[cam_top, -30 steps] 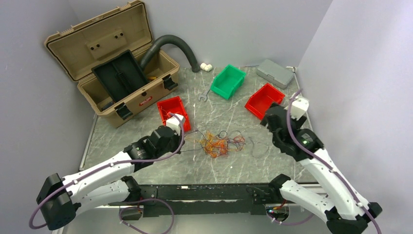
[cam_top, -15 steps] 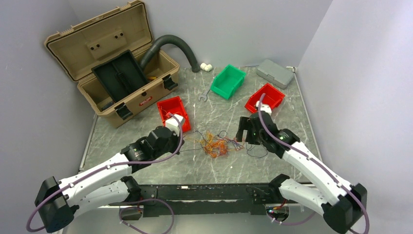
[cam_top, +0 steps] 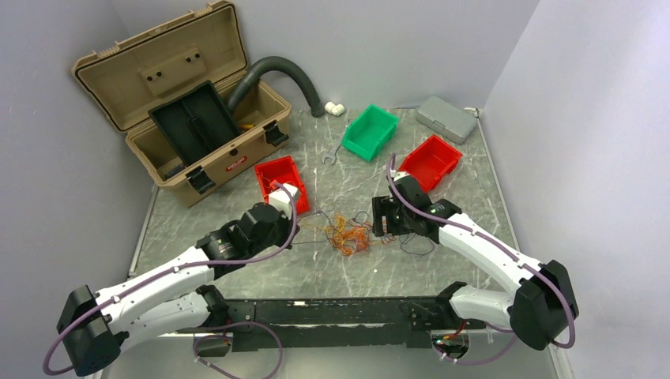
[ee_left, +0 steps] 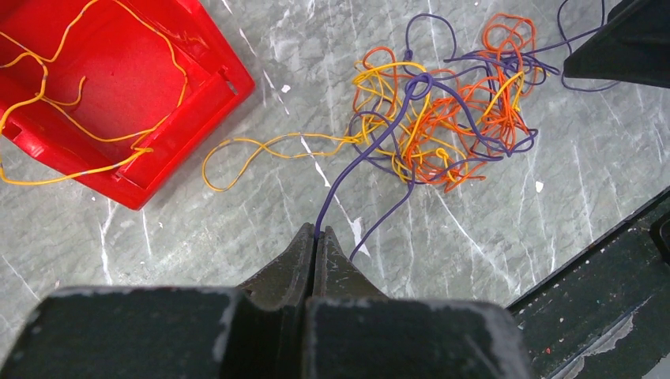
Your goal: Untangle the cables
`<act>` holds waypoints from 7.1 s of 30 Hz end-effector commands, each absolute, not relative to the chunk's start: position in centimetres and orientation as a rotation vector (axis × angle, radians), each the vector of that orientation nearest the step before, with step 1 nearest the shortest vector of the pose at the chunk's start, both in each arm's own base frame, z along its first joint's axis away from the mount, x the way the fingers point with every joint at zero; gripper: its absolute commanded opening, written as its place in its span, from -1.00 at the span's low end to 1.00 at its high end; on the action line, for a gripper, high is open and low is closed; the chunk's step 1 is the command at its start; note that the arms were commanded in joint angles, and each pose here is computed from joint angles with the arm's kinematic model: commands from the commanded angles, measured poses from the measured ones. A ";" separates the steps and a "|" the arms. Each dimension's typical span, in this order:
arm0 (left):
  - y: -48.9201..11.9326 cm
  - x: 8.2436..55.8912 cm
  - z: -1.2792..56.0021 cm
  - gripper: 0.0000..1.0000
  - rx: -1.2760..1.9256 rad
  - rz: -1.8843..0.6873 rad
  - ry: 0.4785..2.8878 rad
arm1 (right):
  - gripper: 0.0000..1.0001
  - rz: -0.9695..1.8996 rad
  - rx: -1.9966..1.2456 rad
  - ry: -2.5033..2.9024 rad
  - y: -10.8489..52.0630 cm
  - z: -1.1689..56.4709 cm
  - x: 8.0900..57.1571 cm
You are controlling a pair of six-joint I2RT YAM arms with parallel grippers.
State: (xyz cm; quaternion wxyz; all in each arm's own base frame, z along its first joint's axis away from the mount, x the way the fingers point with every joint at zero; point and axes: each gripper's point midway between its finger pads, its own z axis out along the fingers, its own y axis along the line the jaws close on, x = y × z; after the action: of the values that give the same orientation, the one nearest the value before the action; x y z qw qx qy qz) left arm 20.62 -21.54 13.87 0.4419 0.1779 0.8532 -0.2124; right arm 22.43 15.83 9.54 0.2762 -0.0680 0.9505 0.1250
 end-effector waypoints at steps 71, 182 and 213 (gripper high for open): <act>-21.0 18.5 16.7 -1.00 0.388 -0.682 2.040 | -1.00 0.082 0.482 1.642 2.8 41.2 31.5; -22.7 18.0 22.5 -1.00 0.546 -0.739 1.932 | 0.58 0.120 0.674 2.196 -0.7 15.9 45.9; -26.2 18.3 33.6 -1.00 0.650 -0.860 1.812 | 0.87 1.025 -0.961 1.424 31.2 23.2 18.8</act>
State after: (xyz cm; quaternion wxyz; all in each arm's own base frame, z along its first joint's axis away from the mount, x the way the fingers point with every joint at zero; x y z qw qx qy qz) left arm 18.81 -25.29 30.89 0.4850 0.2571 0.7700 -0.3253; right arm 17.51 29.12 19.88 0.4780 -0.3804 0.6550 0.4446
